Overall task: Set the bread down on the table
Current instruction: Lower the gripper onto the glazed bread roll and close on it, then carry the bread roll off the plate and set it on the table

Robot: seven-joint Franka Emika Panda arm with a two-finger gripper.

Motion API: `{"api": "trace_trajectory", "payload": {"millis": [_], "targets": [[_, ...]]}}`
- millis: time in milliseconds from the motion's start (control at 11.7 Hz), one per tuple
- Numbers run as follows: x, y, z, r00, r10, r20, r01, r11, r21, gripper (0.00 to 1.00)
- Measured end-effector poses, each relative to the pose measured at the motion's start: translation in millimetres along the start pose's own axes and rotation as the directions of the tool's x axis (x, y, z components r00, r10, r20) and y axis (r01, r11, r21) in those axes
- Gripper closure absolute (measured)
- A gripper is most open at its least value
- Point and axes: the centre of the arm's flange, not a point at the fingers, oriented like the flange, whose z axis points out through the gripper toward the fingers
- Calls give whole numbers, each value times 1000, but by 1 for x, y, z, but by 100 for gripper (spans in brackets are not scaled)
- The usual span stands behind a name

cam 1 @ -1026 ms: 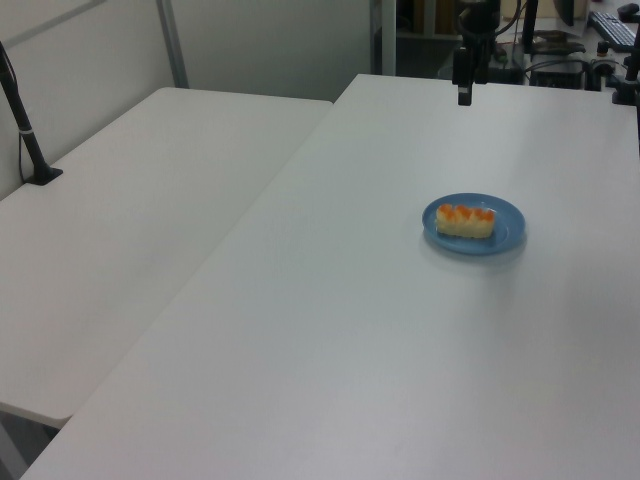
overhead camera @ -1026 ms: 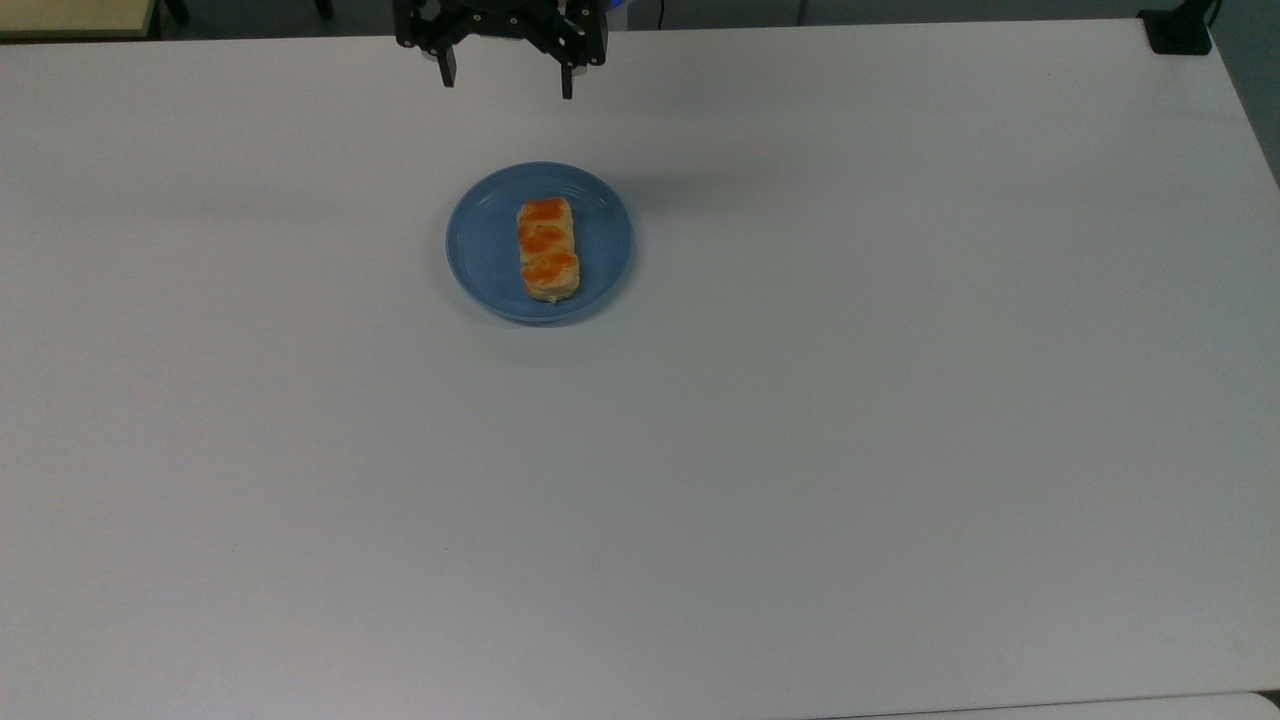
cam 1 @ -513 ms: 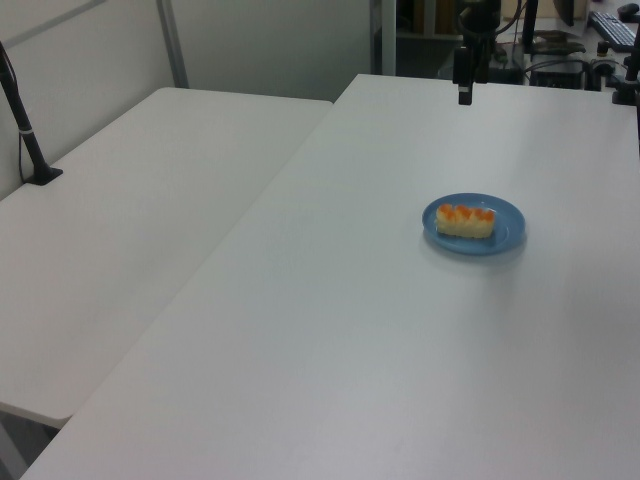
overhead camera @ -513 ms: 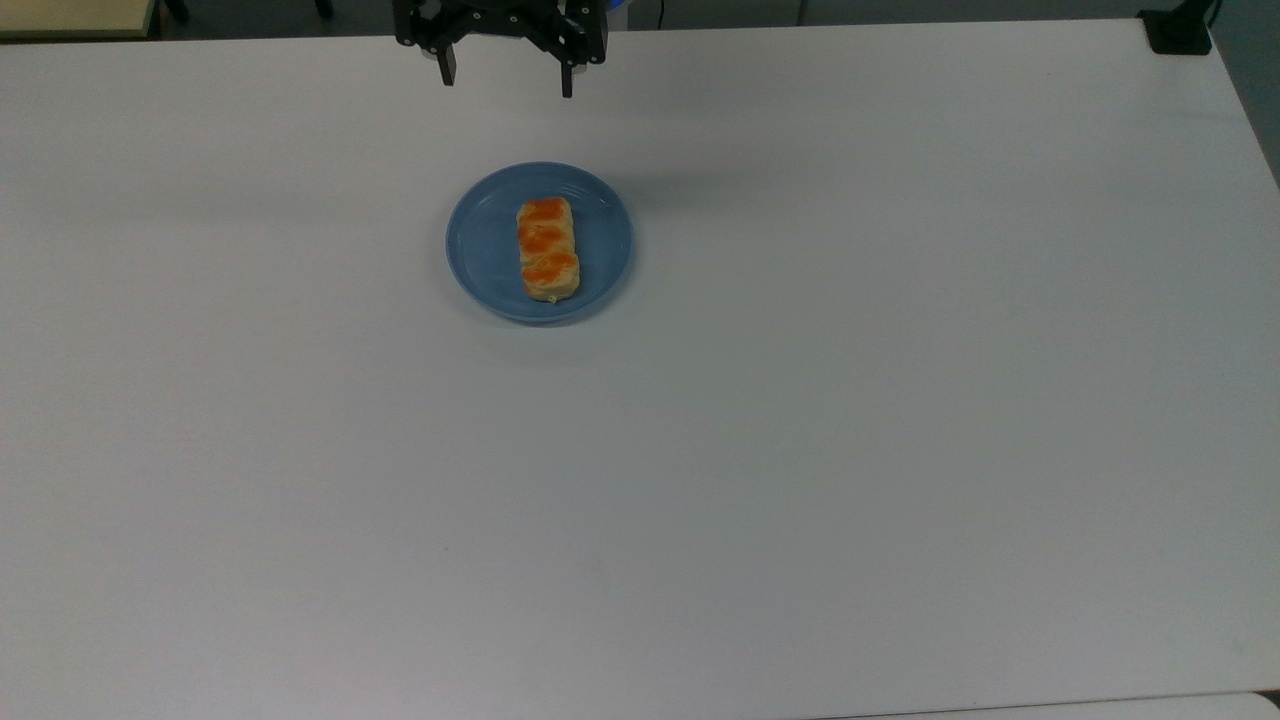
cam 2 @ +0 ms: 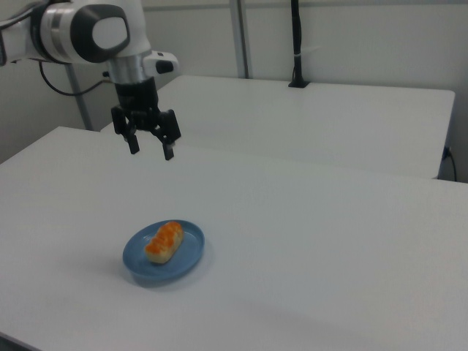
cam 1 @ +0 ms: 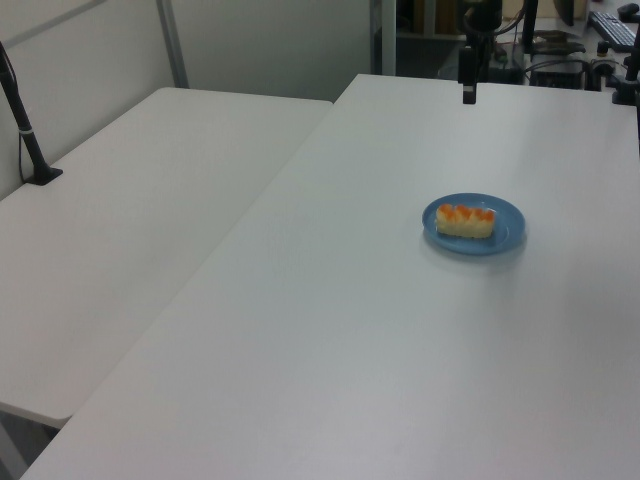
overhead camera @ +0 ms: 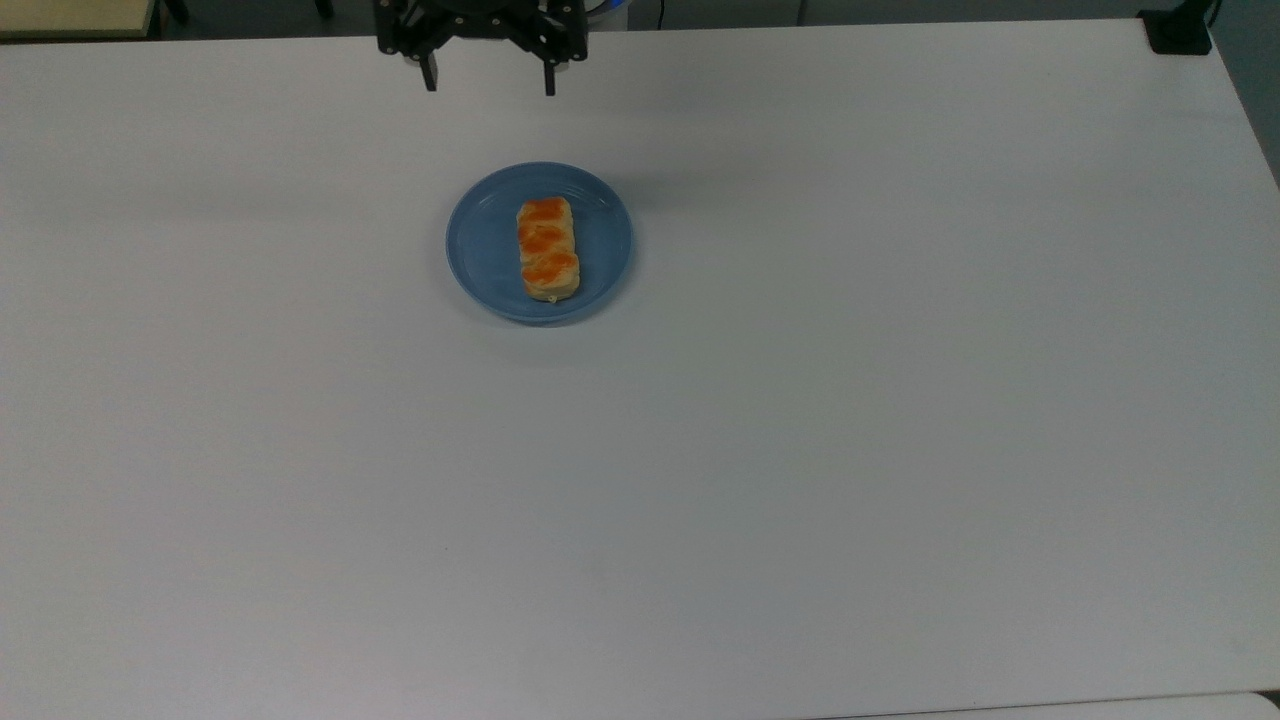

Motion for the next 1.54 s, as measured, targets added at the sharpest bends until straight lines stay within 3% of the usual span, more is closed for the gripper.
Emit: {"api": "trace_trajectory", "payload": {"millis": [342,1197,1368,1453,1539], "targets": [[1,37,57,999,-37,36,37,999,4,0],[14,-29,212,988,-147,45,147,989,-16,0],[16,-43,231,990,-136,41,137,990,-24,4],[17,-46,237,990,-135,46,136,990,-29,14],[18,-46,241,989,-138,50,139,990,-35,31]]}}
